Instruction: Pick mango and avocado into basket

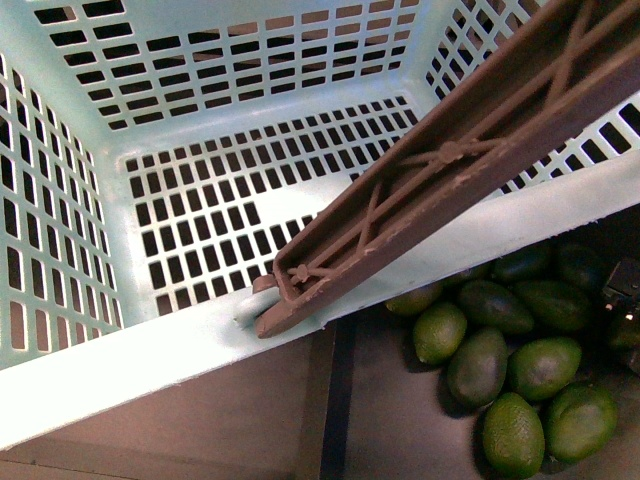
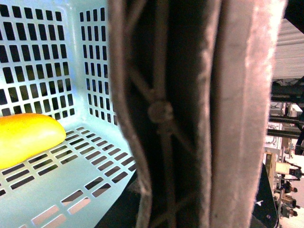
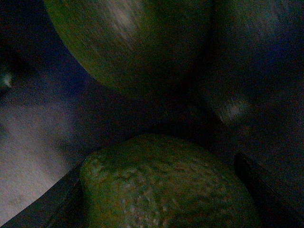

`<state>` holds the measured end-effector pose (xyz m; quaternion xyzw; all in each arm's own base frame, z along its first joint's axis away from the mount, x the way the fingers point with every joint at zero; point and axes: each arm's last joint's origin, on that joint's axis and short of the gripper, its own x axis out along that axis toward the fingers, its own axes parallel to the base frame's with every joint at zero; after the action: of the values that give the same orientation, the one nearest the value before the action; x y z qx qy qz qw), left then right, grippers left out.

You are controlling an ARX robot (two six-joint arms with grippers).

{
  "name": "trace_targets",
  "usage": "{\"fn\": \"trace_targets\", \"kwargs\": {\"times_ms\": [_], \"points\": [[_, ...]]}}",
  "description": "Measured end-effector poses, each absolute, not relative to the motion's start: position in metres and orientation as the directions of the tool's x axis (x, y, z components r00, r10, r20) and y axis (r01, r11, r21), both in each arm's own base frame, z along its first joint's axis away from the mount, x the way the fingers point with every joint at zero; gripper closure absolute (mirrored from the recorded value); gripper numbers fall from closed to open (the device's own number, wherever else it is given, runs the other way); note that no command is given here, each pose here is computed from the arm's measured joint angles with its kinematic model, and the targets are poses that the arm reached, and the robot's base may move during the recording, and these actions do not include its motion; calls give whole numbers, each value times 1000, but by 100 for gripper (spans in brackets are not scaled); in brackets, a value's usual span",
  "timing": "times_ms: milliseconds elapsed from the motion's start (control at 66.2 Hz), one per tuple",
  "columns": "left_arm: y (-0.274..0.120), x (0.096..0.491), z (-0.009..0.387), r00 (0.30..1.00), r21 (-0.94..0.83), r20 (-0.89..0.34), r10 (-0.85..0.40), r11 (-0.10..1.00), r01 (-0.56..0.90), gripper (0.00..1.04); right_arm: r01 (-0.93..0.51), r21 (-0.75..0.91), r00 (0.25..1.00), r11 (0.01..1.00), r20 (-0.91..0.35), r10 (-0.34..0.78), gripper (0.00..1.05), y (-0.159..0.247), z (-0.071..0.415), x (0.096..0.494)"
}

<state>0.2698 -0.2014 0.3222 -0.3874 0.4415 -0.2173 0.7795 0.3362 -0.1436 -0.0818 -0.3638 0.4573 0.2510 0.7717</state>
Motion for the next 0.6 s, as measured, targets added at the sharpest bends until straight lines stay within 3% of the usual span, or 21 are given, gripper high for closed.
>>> {"fn": "trace_targets", "kwargs": {"times_ms": [211, 392, 604], "points": [[-202, 270, 322, 516, -796, -520, -681, 605, -3, 90, -616, -296, 532, 730, -840, 107, 29, -158, -49, 312], [-202, 270, 322, 512, -798, -519, -684, 603, -4, 90, -557, -293, 637, 777, -751, 173, 30, -160, 3, 290], [-201, 270, 322, 519, -795, -521, -678, 606, -6, 90, -519, -241, 691, 820, -682, 238, 30, -152, 49, 249]]}}
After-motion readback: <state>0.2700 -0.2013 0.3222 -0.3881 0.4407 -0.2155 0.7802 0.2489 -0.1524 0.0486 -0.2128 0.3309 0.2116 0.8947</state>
